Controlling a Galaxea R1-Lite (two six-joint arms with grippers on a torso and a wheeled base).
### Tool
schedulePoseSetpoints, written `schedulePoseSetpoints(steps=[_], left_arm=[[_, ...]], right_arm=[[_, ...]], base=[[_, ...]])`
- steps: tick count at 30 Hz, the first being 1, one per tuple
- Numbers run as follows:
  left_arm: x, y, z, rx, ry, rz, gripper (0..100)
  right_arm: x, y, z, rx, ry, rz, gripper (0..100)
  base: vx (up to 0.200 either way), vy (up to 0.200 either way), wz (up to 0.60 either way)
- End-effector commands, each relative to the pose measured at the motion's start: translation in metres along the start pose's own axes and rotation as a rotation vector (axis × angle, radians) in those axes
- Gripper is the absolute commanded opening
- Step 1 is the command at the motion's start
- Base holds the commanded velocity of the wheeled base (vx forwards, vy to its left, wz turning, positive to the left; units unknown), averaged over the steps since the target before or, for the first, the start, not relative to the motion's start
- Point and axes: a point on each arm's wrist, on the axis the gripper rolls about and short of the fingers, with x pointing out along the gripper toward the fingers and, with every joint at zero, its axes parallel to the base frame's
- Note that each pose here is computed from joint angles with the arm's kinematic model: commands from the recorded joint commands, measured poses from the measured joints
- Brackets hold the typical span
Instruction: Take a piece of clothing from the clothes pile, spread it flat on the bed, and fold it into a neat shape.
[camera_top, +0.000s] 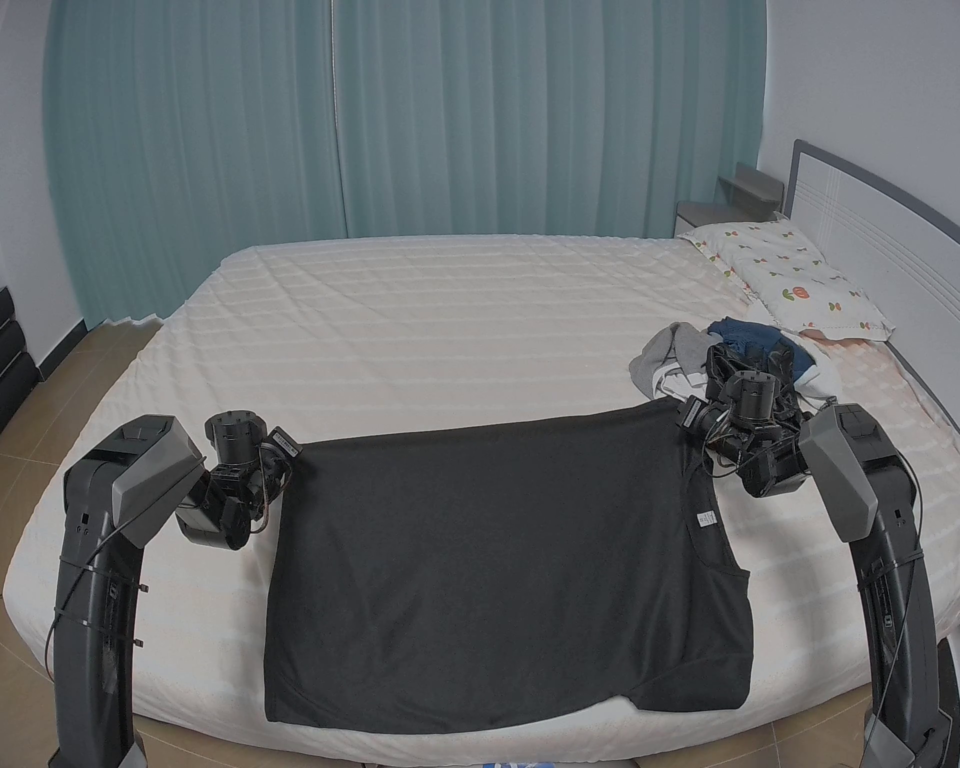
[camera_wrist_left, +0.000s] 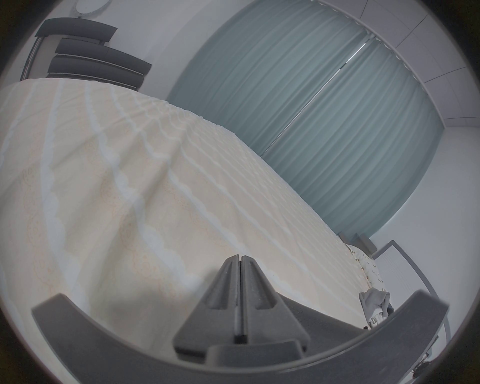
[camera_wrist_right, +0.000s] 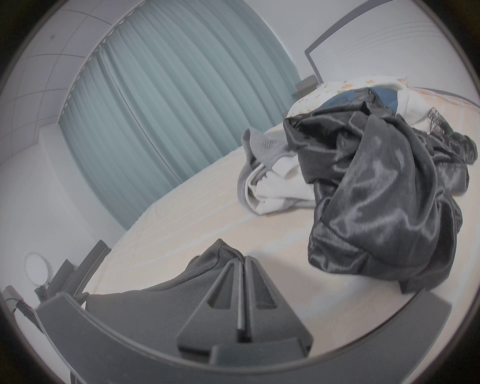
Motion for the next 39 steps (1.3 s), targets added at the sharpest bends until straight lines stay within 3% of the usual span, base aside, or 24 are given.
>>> schedulePoseSetpoints(steps=[1, 6, 7, 8, 9, 15, 18, 23, 28, 29, 31, 34, 37, 38, 39], left_arm=[[0.001, 0.001, -0.002, 0.002, 0.002, -0.001, 0], [0.001, 0.000, -0.002, 0.005, 0.002, -0.003, 0], [0.001, 0.000, -0.002, 0.005, 0.002, -0.003, 0], [0.001, -0.001, -0.003, 0.007, 0.003, -0.004, 0], [0.001, -0.001, -0.004, 0.008, 0.004, -0.005, 100], [0.001, 0.001, -0.006, 0.009, 0.007, -0.002, 100], [-0.009, 0.001, -0.003, 0.004, -0.027, -0.029, 100], [-0.035, -0.014, 0.017, -0.002, -0.071, -0.066, 100], [-0.054, -0.035, 0.016, 0.004, -0.045, -0.091, 100], [-0.068, -0.037, 0.014, 0.012, -0.022, -0.082, 100], [-0.071, -0.037, 0.014, 0.013, -0.017, -0.079, 100], [-0.104, -0.026, 0.007, 0.016, 0.059, -0.021, 100], [-0.117, -0.018, -0.003, 0.026, 0.104, 0.011, 100], [-0.133, -0.011, -0.007, 0.026, 0.123, 0.029, 100], [-0.135, -0.011, -0.007, 0.025, 0.124, 0.030, 100]], right_arm=[[0.003, -0.004, -0.013, -0.002, 0.021, -0.009, 0], [0.005, -0.009, -0.024, -0.013, 0.043, -0.022, 0], [0.005, -0.010, -0.026, -0.012, 0.047, -0.024, 100], [0.004, -0.011, -0.028, -0.015, 0.053, -0.027, 100], [0.004, -0.010, -0.031, -0.023, 0.054, -0.024, 100], [-0.011, -0.013, -0.031, -0.044, 0.071, -0.031, 100], [-0.040, -0.015, -0.017, -0.026, 0.055, -0.045, 100], [-0.087, -0.014, -0.005, -0.003, 0.076, -0.080, 100], [-0.167, 0.002, 0.000, 0.113, 0.116, -0.108, 100], [-0.201, 0.009, -0.004, 0.151, 0.137, -0.113, 100], [-0.207, 0.010, -0.005, 0.154, 0.140, -0.114, 100], [-0.250, 0.013, -0.020, 0.181, 0.213, -0.134, 100], [-0.259, 0.016, -0.025, 0.213, 0.236, -0.135, 100], [-0.266, 0.022, -0.031, 0.275, 0.258, -0.138, 100], [-0.267, 0.023, -0.033, 0.283, 0.262, -0.137, 100]], base=[[0.000, 0.000, 0.00], [0.000, 0.000, 0.00], [0.000, 0.000, 0.00], [0.000, 0.000, 0.00], [0.000, 0.000, 0.00], [0.000, 0.000, 0.00], [0.000, 0.000, 0.00], [0.000, 0.000, 0.00], [0.000, 0.000, 0.00], [0.000, 0.000, 0.00], [-0.200, 0.000, 0.00], [-0.200, 0.000, 0.00], [-0.200, 0.000, 0.00], [-0.200, 0.000, 0.00], [-0.200, 0.000, 0.00]])
